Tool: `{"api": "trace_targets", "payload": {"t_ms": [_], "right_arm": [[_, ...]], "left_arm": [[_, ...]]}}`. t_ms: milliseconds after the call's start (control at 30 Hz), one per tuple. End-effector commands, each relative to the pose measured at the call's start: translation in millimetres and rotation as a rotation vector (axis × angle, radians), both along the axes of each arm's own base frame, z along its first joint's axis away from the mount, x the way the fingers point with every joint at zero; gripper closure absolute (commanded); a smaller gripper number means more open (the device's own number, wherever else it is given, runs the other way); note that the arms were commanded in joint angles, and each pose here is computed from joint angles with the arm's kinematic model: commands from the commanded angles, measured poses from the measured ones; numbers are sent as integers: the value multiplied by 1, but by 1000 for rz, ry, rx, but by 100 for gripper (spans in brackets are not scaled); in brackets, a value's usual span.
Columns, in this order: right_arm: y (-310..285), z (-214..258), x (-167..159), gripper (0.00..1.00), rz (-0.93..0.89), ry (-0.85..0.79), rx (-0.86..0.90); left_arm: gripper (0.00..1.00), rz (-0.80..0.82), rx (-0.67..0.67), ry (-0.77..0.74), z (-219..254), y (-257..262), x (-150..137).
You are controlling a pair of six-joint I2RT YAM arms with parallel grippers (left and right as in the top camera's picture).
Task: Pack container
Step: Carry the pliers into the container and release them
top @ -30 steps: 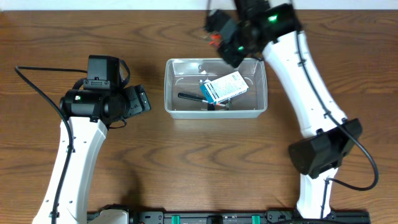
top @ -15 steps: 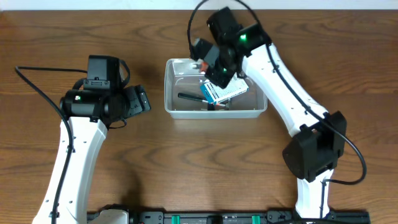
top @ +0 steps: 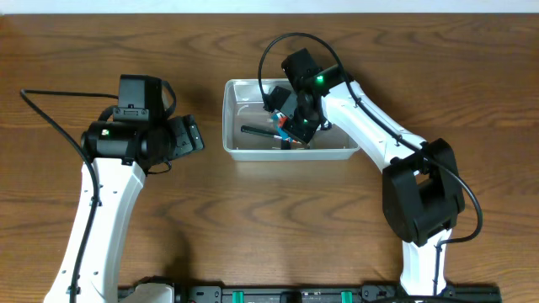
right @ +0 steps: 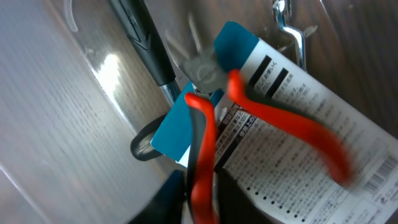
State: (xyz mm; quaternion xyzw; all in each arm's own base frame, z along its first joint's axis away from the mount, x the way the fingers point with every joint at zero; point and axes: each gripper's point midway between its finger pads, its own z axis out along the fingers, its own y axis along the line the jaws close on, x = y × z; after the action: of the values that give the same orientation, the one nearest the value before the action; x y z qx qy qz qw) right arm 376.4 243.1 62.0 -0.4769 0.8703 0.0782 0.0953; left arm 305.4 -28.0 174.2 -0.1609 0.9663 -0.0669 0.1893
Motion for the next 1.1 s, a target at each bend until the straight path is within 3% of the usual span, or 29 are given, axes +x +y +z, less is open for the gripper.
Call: {"api": "trace_targets", "payload": {"t_ms": [0,100,233,333,400,667,1067], "right_arm": [[3,10,5,68,4,-36,21],[7,13,13,56,-12,-65,41],[16,46,31,48,-96,-110,93],[18,99,52,25,-194,-184,137],[3,136,70,1,-312,-263,131],[-66,233,110,1,-533,-479,151],[-101,232,121,1,-601,-481,135]], "left_arm": [[13,-3,14,11,-3,2,-1],[13,-3,14,11,-4,2,-1],[13,-3,14,11,-3,2,-1],[13,-3,14,11,-3,2,-1],[12,-3,14,11,-3,2,-1],[13,-3,14,11,-3,2,-1],[13,-3,14,11,-3,2,-1]]}}
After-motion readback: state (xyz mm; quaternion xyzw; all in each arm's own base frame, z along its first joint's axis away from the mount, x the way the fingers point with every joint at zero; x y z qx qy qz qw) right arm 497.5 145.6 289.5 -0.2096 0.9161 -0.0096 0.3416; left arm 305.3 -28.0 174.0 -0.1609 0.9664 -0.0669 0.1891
